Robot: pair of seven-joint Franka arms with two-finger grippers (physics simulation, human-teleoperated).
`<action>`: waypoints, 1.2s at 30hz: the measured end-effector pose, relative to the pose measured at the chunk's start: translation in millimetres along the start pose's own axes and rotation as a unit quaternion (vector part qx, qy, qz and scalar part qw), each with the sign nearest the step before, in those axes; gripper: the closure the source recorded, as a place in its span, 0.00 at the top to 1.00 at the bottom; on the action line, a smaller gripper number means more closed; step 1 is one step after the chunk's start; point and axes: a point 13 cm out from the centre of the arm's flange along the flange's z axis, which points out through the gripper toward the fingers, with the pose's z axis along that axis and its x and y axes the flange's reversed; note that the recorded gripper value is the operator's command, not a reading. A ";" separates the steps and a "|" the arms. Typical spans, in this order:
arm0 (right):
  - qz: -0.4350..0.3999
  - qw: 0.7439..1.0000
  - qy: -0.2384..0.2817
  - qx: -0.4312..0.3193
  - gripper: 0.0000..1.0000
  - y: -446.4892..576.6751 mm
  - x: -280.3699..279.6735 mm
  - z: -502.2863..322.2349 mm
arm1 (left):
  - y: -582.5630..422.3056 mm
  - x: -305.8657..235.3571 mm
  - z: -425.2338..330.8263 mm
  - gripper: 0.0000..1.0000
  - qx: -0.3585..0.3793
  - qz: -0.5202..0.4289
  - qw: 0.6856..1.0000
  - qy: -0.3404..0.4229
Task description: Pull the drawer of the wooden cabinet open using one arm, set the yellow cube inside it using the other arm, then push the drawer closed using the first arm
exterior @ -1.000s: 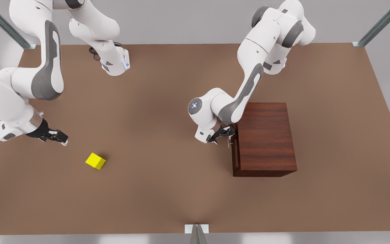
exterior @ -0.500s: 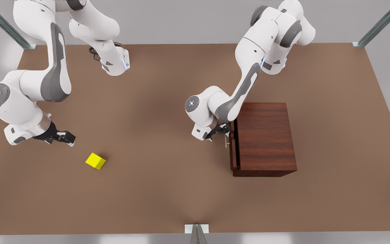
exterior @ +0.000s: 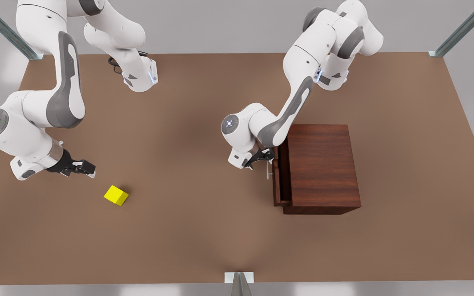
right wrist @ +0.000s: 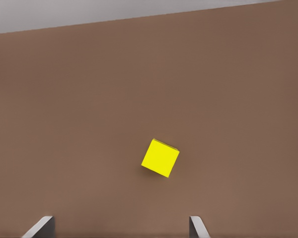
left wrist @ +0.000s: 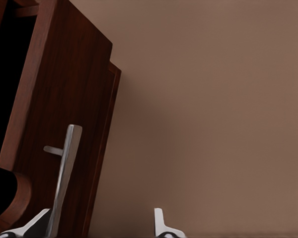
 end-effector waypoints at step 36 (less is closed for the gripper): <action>-0.029 1.000 0.006 0.002 1.00 -11.7 -0.4 5.8 | -61.4 7.7 -25.6 1.00 0.052 0.098 0.993 -0.041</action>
